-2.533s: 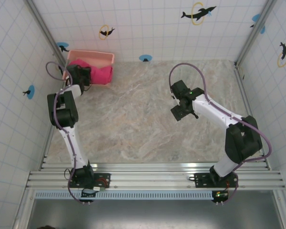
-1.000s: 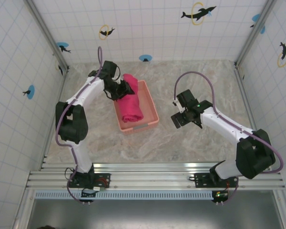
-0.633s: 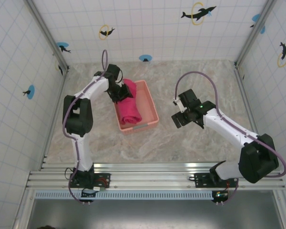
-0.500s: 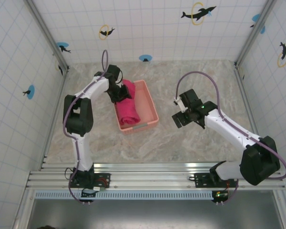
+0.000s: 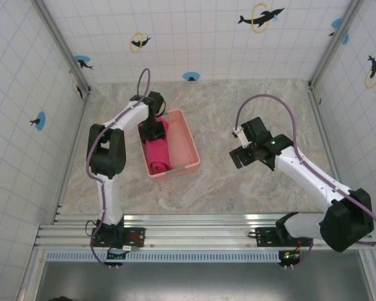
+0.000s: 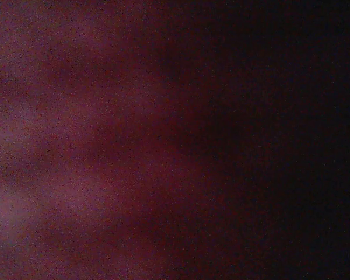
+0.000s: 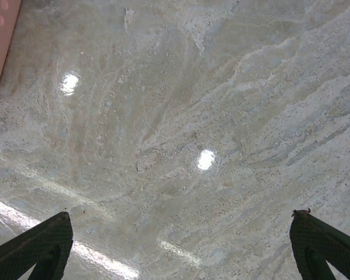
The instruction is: Roll up the long pants
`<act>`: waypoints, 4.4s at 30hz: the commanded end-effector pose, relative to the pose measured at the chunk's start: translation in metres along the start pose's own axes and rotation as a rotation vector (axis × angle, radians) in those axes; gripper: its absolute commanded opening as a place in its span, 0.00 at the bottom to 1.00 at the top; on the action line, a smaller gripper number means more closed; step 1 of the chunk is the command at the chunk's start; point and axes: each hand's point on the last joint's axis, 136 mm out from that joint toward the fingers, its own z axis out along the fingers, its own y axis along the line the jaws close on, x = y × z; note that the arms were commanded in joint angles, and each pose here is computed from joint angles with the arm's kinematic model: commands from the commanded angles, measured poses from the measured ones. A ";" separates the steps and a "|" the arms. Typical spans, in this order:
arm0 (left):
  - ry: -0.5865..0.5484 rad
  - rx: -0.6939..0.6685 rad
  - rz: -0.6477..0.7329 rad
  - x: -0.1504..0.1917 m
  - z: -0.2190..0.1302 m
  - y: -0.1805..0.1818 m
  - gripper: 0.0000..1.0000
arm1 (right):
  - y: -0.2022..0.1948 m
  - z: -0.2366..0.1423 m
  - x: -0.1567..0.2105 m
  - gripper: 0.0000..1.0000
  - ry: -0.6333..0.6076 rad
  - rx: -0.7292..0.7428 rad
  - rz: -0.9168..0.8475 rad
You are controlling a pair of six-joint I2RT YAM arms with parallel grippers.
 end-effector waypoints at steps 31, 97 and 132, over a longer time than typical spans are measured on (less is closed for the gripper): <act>-0.503 -0.023 -0.026 -0.009 -0.170 0.058 0.97 | -0.008 -0.016 0.000 1.00 -0.042 0.026 0.040; -1.072 -0.311 0.204 0.002 -0.106 0.128 0.97 | -0.137 0.019 0.018 0.99 -0.581 0.486 0.307; -1.243 -0.105 0.495 -0.031 -0.049 0.089 0.98 | -0.147 0.080 -0.003 0.99 -0.574 0.428 0.261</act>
